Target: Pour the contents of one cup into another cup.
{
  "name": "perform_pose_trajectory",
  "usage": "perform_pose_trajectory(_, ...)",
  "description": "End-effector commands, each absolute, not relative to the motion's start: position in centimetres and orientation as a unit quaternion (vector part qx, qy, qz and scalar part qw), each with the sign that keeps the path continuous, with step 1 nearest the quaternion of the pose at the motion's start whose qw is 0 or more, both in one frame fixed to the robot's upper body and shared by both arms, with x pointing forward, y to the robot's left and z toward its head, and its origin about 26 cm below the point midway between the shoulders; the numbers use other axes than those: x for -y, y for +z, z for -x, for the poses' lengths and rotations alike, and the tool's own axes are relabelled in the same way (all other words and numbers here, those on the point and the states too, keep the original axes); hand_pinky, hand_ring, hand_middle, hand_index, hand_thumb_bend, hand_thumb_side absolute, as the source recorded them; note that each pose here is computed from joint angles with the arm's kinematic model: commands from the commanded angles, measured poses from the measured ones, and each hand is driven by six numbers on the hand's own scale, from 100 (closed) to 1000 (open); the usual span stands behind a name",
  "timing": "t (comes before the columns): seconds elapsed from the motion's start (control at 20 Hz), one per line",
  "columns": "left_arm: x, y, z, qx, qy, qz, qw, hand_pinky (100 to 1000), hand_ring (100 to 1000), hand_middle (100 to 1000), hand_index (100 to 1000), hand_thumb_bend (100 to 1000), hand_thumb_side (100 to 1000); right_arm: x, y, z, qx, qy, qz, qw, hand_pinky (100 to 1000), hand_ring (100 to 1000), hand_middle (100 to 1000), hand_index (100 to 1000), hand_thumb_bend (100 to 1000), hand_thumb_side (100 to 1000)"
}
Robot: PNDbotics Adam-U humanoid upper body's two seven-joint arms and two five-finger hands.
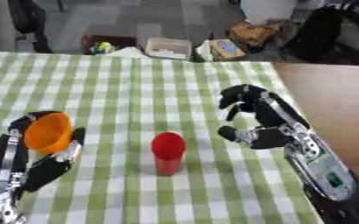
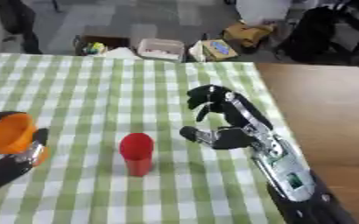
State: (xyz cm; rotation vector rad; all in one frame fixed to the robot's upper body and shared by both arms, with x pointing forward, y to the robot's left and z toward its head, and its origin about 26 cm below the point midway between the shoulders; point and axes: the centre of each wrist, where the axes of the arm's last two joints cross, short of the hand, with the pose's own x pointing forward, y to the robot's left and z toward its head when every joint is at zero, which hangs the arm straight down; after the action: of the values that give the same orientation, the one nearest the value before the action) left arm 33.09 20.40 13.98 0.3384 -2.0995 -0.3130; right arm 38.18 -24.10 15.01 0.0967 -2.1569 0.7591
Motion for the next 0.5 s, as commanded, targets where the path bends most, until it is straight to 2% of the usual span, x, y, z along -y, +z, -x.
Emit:
perform_pose_trajectory(0.05,-20.9,15.7,-32.6,0.871,-0.129,-0.141,0.452,100,642,385,605,100,120,24.3,15.6,-38.5,0.856,0.316,-0.035,0.407,480,667,614,761,625,280)
perform_pose_trajectory(0.25,-20.5,16.5,-31.9,0.876,-0.13,-0.128,0.447,100,645,387,608,100,122,24.2,14.8,-39.0,0.844,0.337,-0.037,0.415,475,674,619,774,677,241)
perform_pose_trajectory(0.5,-20.1,16.9,-31.5,0.876,-0.136,-0.114,0.449,100,651,390,609,100,128,23.9,13.7,-40.0,0.824,0.378,-0.039,0.42,481,685,633,784,707,266)
